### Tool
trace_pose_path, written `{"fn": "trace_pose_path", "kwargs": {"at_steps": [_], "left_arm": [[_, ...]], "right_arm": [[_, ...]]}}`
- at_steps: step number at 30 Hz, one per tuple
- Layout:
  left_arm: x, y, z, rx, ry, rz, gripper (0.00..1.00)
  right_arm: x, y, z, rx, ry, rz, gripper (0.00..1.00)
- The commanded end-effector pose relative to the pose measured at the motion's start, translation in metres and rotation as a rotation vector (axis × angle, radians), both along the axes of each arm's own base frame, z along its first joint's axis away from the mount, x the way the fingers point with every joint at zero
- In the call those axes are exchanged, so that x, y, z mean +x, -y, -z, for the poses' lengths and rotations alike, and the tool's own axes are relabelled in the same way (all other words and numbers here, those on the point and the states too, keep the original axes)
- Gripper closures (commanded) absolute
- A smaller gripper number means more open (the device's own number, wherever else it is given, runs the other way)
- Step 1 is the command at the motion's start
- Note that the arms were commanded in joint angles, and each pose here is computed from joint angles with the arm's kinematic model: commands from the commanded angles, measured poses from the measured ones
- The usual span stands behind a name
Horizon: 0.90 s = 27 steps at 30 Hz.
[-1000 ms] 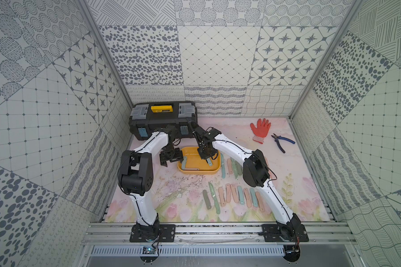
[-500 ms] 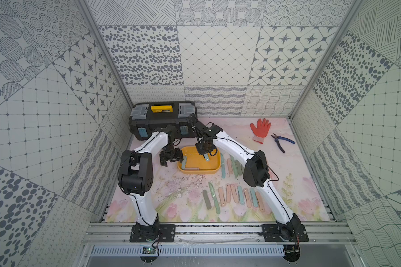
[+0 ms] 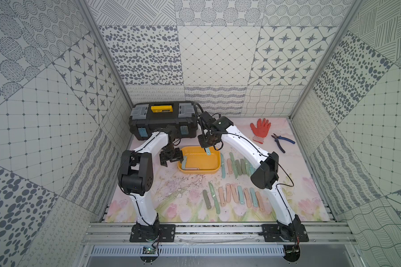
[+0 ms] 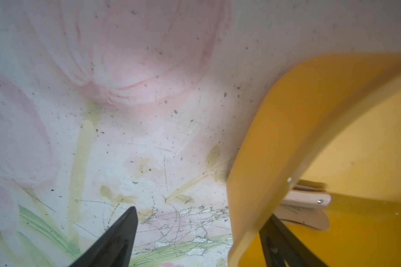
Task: Take the fruit knife out of the storage box
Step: Place the fruit knife at the center of the board.
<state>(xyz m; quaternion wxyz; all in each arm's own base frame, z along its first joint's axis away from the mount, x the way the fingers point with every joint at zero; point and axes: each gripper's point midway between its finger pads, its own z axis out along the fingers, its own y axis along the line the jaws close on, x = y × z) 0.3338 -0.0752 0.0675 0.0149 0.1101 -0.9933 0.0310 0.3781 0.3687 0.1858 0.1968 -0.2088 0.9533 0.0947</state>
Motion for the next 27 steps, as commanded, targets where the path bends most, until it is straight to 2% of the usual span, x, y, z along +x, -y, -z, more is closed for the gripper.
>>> {"fn": "trace_pose_path", "kwargs": {"at_steps": [1,8,14,20,24,27], "left_arm": [[0.0,-0.001,-0.008,0.008,0.01,0.004,0.2],[-0.001,-0.001,-0.008,0.01,0.009,0.004,0.2],[0.0,-0.001,-0.008,0.008,0.011,0.002,0.19],[-0.001,-0.002,-0.01,0.015,0.015,0.002,0.2],[-0.001,-0.003,-0.009,0.02,0.013,0.004,0.2],[-0.001,-0.002,-0.01,0.019,0.017,0.005,0.19]], "right_arm": [[-0.017,0.005,-0.036,0.078,0.031,0.018,0.79],[-0.09,0.003,-0.028,0.126,-0.022,0.003,0.79],[-0.149,-0.007,0.009,0.193,-0.119,-0.007,0.8],[-0.186,-0.028,0.047,0.19,-0.184,-0.026,0.8],[-0.195,-0.033,0.068,0.164,-0.2,0.006,0.79],[-0.198,-0.04,0.085,0.209,-0.227,0.046,0.79]]}}
